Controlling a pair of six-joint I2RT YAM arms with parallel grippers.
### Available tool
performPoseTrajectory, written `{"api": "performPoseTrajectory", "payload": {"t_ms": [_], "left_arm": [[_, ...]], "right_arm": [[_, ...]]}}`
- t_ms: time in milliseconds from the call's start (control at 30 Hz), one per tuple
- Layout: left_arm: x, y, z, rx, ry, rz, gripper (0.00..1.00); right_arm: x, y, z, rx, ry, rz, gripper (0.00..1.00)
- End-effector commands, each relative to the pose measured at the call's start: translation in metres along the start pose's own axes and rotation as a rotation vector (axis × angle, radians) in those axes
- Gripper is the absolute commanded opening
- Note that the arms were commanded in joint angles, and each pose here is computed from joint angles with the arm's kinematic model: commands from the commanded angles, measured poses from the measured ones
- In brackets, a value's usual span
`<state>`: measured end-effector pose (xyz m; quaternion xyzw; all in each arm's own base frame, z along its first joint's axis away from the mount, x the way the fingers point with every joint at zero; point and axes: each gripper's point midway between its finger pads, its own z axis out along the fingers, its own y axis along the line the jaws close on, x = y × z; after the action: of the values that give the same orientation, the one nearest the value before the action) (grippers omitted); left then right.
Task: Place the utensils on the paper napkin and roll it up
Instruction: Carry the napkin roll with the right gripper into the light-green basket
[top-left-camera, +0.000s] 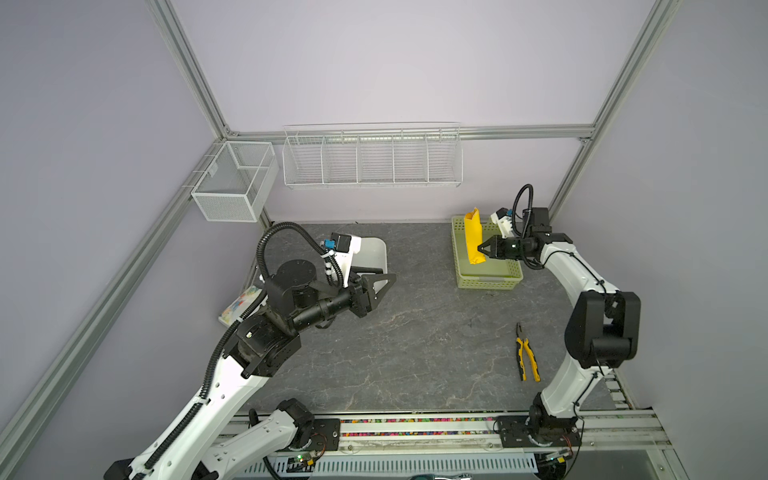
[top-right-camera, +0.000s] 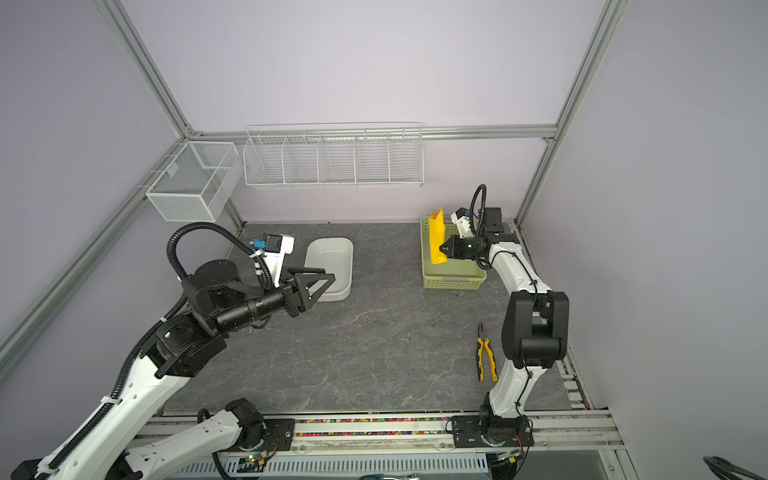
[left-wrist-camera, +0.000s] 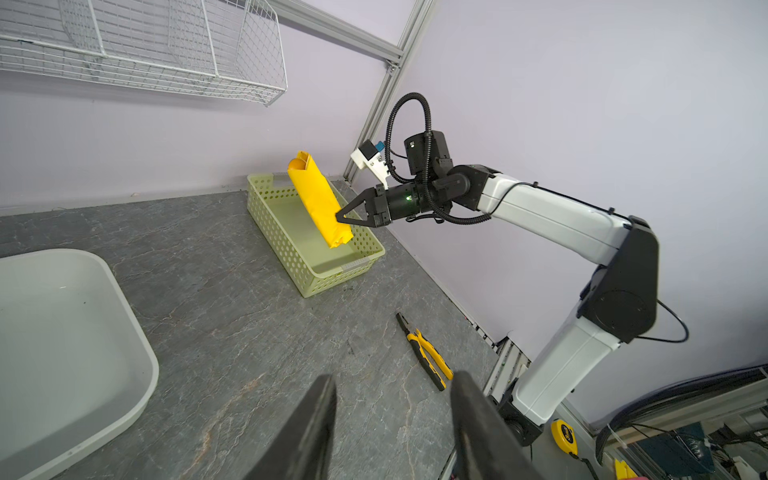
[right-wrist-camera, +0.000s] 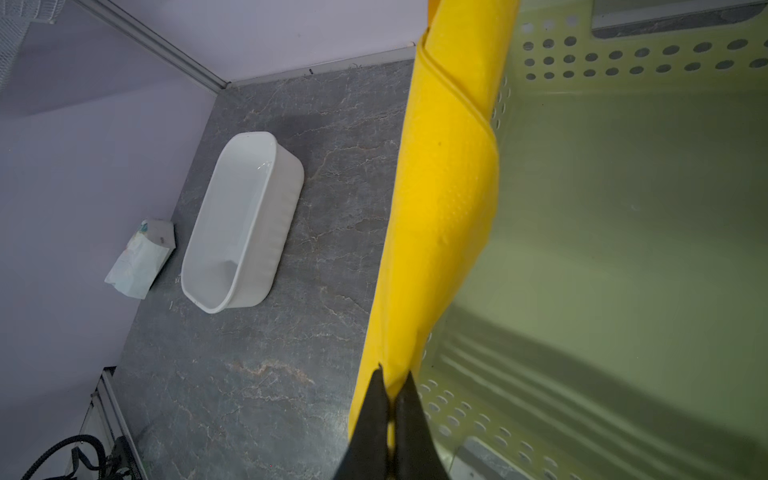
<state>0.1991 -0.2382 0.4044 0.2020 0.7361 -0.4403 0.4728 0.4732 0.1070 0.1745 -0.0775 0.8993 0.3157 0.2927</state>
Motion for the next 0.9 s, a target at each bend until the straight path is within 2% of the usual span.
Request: {"api": "performPoseTrajectory", "payload": {"t_ms": [0, 200, 433, 700, 867], "left_arm": [[0.008, 0.007, -0.003, -0.03, 0.013, -0.003, 0.46], [0.009, 0.008, -0.002, -0.03, 0.011, -0.017, 0.46], [0.006, 0.009, -0.002, -0.04, 0.01, -0.018, 0.47], [0.006, 0.011, -0.003, -0.054, 0.006, -0.031, 0.47], [0.005, 0.009, -0.003, -0.045, 0.004, -0.03, 0.47]], "right_arm": [[-0.008, -0.009, 0.012, -0.037, 0.015, -0.023, 0.07], [-0.003, -0.046, 0.047, -0.021, 0.092, 0.049, 0.07], [0.004, -0.065, 0.077, -0.046, 0.147, 0.116, 0.07], [0.017, -0.072, 0.097, -0.104, 0.194, 0.176, 0.07], [0.027, -0.085, 0.105, -0.083, 0.218, 0.217, 0.07]]}}
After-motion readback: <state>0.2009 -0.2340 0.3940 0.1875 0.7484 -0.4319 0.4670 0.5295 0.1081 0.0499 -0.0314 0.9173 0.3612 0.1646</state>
